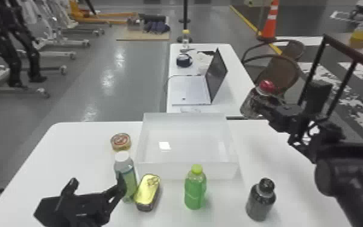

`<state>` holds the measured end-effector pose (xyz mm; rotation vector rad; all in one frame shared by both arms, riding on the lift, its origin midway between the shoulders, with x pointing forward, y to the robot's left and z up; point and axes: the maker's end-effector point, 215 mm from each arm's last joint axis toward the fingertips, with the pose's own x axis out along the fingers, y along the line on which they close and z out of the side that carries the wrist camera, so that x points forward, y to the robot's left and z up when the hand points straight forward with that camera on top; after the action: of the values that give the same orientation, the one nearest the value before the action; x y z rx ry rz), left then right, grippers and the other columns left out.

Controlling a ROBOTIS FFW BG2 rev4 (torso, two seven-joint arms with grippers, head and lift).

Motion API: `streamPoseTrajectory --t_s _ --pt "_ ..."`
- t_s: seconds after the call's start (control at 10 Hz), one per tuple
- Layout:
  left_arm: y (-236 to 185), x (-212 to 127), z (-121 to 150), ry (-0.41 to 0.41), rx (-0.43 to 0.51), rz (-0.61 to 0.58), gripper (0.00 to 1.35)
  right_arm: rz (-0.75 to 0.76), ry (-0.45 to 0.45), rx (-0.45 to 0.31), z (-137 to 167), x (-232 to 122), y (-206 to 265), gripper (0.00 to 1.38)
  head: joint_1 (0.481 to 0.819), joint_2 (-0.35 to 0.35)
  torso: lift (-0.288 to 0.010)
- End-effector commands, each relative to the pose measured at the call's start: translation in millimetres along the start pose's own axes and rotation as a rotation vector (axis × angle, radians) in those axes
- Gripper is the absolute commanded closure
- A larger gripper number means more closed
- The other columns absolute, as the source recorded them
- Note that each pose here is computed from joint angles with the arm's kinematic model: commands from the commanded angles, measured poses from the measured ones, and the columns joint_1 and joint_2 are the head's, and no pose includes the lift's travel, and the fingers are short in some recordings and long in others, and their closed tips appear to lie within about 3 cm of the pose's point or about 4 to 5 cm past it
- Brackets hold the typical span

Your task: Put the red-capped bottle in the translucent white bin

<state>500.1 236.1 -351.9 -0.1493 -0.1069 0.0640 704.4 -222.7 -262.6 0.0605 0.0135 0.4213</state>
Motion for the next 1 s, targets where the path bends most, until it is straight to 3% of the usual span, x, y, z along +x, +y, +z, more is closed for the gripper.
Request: streamPoseTrajectory --t_s 0.0,0.4,0.9 --pt "0 0 -1 0.003 0.002 0.0 0.0 0.043 0.02 0.032 -9 22 32 1.29 0.549 0.0 -0.1" --pt "0 1 -3 0.013 0.008 -0.006 0.0 0.084 0.069 0.062 -30 65 88 1.29 0.549 0.0 -0.1" --pt "-1 4 -3 0.013 0.015 -0.016 0.0 0.11 0.175 0.135 -96 74 132 1.29 0.549 0.0 -0.1"
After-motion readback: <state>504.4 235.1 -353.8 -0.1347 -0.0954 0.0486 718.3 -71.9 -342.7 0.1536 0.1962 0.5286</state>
